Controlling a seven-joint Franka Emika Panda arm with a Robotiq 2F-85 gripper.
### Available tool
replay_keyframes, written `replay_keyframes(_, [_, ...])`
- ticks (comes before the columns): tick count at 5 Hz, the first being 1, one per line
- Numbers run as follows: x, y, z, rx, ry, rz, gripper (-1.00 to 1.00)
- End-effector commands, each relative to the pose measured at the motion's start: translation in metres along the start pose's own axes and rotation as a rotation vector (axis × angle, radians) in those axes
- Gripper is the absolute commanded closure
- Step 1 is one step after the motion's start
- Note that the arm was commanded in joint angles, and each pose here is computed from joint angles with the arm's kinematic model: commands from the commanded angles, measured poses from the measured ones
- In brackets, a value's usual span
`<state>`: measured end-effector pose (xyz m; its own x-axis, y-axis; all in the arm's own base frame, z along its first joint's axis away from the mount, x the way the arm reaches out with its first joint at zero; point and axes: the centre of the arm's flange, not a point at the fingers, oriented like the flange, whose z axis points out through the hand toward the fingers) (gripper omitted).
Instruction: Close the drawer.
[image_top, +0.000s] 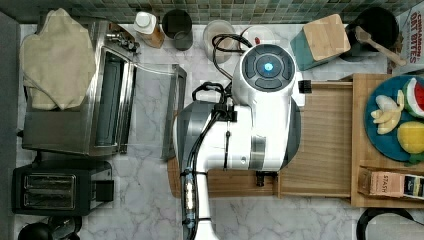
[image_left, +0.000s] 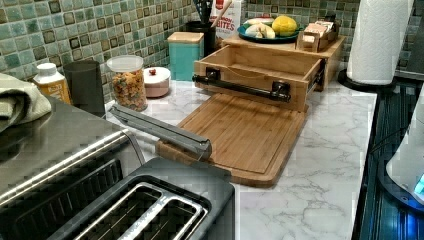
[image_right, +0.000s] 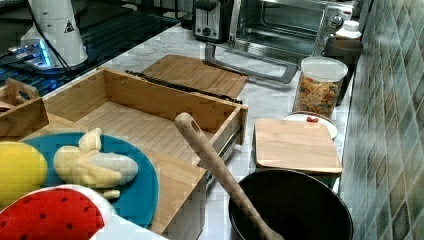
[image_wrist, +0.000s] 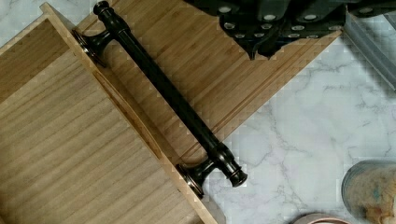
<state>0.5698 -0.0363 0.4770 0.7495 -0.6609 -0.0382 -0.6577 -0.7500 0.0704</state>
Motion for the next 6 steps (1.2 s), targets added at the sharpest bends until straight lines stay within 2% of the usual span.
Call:
replay_keyframes(1, [0.001, 0.0, 0.002, -0.002, -0.002, 0.0, 1.0])
replay_keyframes(2, [-0.004, -0.002, 0.011, -0.017, 0.013, -0.046, 1.0])
replay_keyframes(3, [-0.008, 0.0, 0.03, -0.008, 0.044, -0.202, 1.0])
replay_keyframes(4, [-0.002, 0.001, 0.042, 0.006, -0.001, -0.321, 1.0])
replay_keyframes(6, [-0.014, -0.007, 0.094, -0.003, 0.052, -0.412, 1.0])
